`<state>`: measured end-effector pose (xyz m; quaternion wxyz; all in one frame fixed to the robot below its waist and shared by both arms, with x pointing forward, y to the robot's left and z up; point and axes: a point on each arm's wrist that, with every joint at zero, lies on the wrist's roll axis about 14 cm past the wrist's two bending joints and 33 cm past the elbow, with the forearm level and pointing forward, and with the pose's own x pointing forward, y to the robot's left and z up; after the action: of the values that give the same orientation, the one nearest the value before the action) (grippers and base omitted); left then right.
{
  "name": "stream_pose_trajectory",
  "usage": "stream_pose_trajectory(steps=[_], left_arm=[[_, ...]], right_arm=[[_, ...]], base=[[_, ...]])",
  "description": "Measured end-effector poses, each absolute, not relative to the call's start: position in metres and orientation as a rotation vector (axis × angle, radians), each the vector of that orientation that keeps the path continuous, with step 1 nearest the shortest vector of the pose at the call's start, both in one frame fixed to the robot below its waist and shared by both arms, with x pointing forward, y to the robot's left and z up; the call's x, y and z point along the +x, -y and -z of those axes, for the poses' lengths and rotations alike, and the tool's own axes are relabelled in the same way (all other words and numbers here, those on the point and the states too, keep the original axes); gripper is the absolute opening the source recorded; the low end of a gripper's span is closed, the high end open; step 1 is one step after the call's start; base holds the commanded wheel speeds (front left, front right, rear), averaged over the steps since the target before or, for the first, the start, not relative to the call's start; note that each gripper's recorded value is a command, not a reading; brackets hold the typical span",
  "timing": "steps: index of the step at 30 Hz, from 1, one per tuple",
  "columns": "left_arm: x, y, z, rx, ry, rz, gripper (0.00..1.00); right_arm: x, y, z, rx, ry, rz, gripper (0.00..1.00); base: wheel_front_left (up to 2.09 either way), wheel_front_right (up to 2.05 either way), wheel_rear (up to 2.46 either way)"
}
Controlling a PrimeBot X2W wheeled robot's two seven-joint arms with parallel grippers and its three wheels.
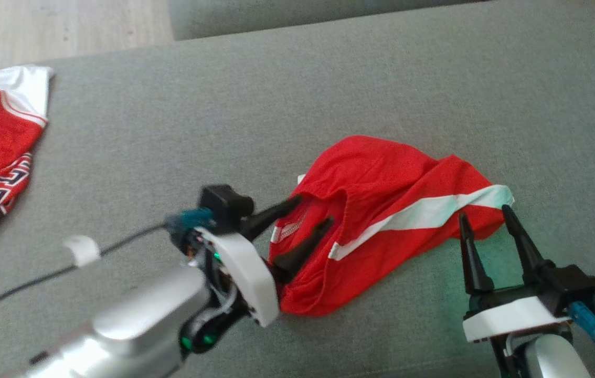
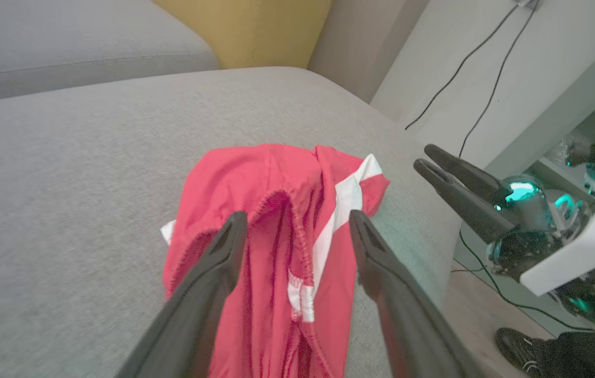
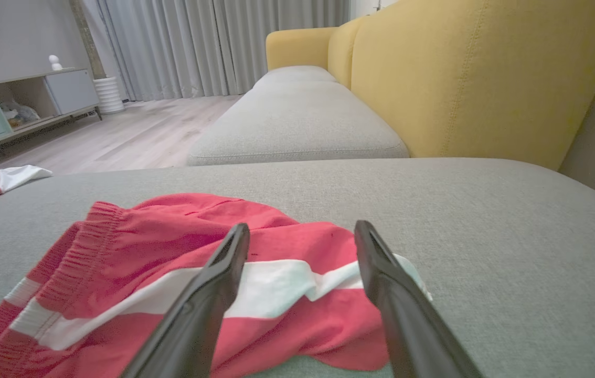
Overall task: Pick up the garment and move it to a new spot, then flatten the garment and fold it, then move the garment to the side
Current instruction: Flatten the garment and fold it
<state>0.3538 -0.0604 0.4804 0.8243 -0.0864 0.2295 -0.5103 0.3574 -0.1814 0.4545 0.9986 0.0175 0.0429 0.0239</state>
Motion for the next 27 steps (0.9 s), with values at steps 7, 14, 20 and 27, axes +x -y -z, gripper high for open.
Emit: stream_pose_trajectory(steps=[7, 14, 20, 27], left_arm=[[0.340, 0.082, -0.443, -0.225, -0.567, 1.079, 1.00], [0.334, 0.081, -0.423, -0.218, -0.649, 1.079, 1.00], [0.327, 0.086, -0.413, -0.206, -0.707, 1.099, 1.00], [0.324, 0.090, -0.418, -0.207, -0.699, 1.135, 0.00]], right_arm=[[0.355, 0.192, -0.446, 0.032, -0.113, -0.013, 1.00], [0.353, 0.195, -0.447, 0.031, -0.111, -0.003, 1.00], [0.349, 0.198, -0.448, 0.030, -0.111, 0.008, 1.00], [0.346, 0.204, -0.450, 0.028, -0.106, 0.026, 1.00]], base=[[0.00, 0.00, 0.00], [0.00, 0.00, 0.00], [0.00, 0.00, 0.00], [0.00, 0.00, 0.00]])
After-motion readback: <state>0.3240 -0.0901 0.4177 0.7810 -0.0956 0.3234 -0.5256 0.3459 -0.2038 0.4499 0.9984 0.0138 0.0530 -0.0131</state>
